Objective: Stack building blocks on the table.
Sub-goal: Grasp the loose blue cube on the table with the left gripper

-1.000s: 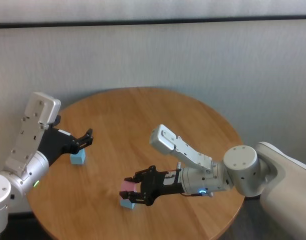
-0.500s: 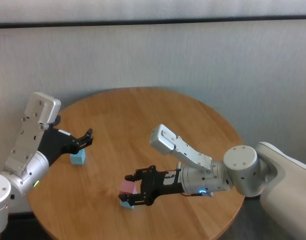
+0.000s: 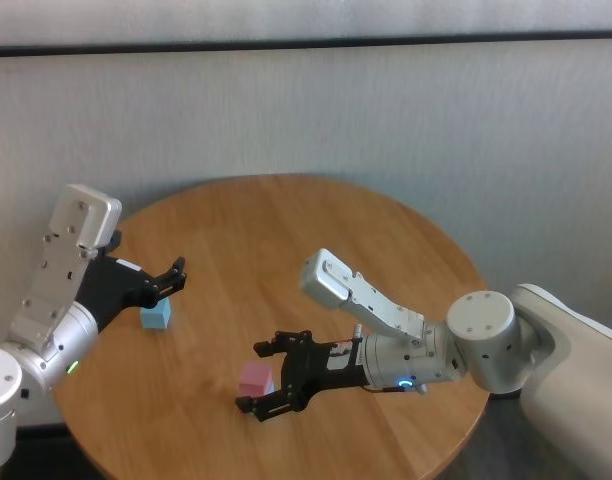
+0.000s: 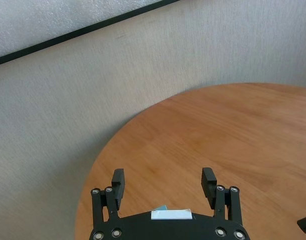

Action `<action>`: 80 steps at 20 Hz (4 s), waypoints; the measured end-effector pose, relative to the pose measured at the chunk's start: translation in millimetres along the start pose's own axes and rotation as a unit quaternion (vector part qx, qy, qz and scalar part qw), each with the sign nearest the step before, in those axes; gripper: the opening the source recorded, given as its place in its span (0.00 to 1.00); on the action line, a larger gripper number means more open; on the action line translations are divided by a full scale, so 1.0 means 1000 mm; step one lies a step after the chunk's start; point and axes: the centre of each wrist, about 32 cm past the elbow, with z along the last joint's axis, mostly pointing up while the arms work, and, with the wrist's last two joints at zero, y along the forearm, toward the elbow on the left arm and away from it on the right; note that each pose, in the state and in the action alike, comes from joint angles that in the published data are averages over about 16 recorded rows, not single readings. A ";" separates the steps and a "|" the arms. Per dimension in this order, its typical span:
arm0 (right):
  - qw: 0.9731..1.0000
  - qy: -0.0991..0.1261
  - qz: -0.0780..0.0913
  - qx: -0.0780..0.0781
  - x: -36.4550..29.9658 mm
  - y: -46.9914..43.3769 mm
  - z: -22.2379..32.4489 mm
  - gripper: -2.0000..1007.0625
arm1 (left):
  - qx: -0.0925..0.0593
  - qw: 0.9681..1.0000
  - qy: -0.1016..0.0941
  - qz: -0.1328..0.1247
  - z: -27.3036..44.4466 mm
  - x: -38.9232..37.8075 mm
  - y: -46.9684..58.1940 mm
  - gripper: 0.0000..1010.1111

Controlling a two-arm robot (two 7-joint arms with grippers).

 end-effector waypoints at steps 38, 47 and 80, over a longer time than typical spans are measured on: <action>0.945 0.008 -0.300 0.133 -0.0077 -0.0579 -0.0555 1.00 | 0.004 1.000 0.003 0.006 0.0012 -0.0012 0.001 0.99; 0.945 0.007 -0.298 0.132 -0.0077 -0.0575 -0.0542 1.00 | 0.036 0.998 0.022 0.041 0.0112 -0.0115 0.003 0.99; 0.946 0.007 -0.295 0.131 -0.0075 -0.0575 -0.0525 1.00 | 0.083 0.979 0.128 0.135 -0.0143 -0.0708 -0.032 0.99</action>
